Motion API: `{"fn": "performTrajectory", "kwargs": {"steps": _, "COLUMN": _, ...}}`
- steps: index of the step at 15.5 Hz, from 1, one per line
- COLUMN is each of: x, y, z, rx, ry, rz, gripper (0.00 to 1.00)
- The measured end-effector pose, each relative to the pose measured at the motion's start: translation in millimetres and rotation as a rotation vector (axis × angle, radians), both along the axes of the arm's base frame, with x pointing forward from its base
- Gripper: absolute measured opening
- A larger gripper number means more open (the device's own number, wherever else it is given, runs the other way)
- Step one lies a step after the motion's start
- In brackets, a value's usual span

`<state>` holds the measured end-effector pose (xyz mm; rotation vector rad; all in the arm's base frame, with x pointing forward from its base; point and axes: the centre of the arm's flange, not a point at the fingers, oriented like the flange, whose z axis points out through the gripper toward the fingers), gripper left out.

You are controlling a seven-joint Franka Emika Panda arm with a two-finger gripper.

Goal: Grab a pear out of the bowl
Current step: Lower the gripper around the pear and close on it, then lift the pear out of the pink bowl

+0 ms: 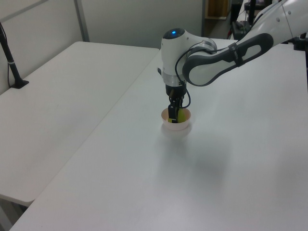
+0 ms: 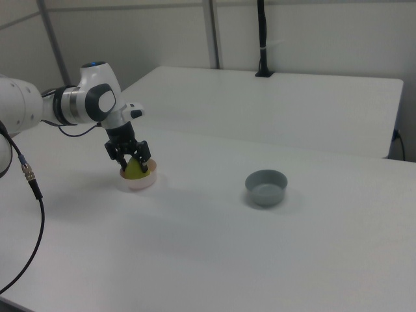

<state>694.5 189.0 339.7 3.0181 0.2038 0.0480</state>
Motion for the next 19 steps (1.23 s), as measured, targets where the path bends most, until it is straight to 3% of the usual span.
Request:
{"fn": "performTrajectory", "kwargs": {"steps": 6, "x": 2, "y": -2, "z": 17, "rx": 0.006, "ry": -0.026, "rz": 0.005, "gripper": 0.75}}
{"fn": "performTrajectory", "kwargs": {"steps": 12, "x": -9, "y": -20, "z": 111, "rx": 0.052, "ry": -0.112, "rz": -0.018, "gripper": 0.75}}
{"fn": "performTrajectory", "kwargs": {"steps": 16, "x": -16, "y": -76, "z": 135, "rx": 0.07, "ry": -0.094, "rz": -0.076, "gripper": 0.75}}
{"fn": "performTrajectory", "kwargs": {"steps": 19, "x": -21, "y": -160, "z": 147, "rx": 0.07, "ry": -0.05, "rz": -0.107, "gripper": 0.75}}
